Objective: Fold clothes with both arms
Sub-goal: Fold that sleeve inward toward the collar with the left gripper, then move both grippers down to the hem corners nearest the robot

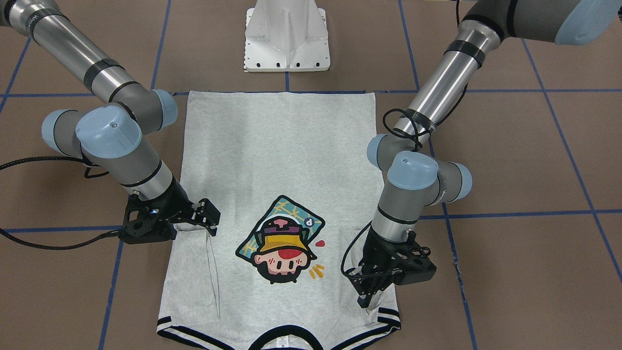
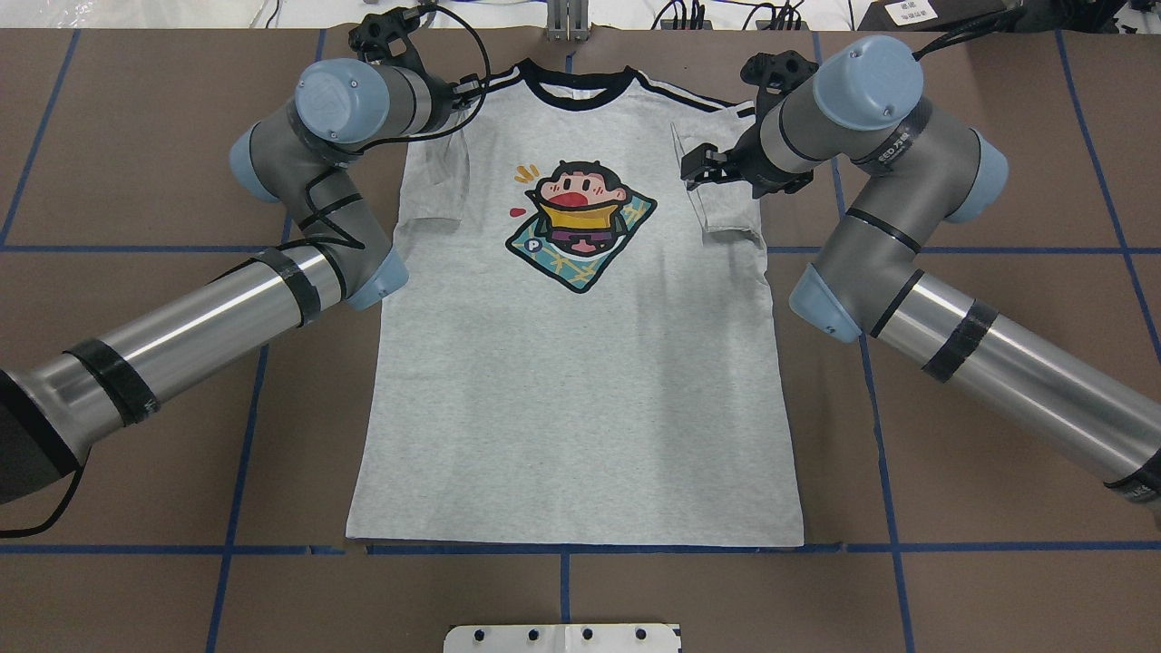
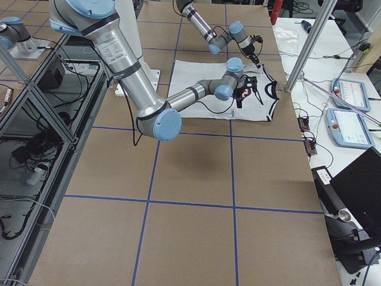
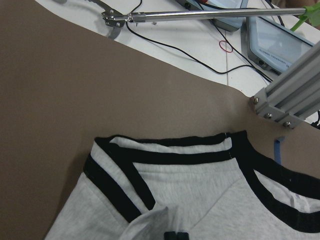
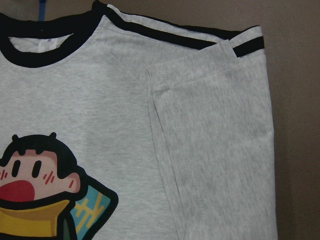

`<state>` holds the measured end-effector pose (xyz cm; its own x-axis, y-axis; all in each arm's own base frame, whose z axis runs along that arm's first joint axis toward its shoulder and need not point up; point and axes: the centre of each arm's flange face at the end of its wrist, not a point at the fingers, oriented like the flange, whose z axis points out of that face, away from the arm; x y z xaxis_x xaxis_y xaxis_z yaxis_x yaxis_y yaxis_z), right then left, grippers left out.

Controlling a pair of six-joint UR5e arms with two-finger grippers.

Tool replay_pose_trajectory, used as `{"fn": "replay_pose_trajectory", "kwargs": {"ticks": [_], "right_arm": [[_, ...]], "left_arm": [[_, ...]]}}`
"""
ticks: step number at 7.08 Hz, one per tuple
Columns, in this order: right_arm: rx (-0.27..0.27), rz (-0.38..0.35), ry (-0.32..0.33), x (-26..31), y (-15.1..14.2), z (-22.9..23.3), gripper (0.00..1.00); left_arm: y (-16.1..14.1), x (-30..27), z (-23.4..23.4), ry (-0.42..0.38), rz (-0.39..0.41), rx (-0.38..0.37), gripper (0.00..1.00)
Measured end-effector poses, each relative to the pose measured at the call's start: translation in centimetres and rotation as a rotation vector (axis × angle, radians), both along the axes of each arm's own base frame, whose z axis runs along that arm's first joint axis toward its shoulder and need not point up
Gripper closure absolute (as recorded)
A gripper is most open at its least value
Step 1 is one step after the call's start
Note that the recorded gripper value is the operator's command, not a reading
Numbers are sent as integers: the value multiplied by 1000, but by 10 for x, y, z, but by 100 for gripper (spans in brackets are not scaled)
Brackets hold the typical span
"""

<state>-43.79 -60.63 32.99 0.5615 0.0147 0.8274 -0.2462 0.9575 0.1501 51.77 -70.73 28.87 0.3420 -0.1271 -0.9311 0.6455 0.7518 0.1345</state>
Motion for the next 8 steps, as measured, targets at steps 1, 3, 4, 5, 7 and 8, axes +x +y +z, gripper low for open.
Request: {"fn": "replay_pose_trajectory", "kwargs": {"ticks": [1,3,4,5,7,8], "right_arm": [[4,3,1,-1,2,0,0],[11,6,0,-2,4,-3,0],[16,7,-4,-1,6,-6,0],[17,14,-16,3,13,-11,0],[-48,83,-52,15,86,-5,0],[-93,120,-39,11,141,-8,0]], "left_arm": [[1,5,-22,23,5,15,34],[11,15,-40,58,16,19,28],[13,16,-42,65,17,19,28],[19,12,-42,74,23,27,28],[59,-19,-32,111,93,39,28],[92,-44,-38,122,140,33,28]]}}
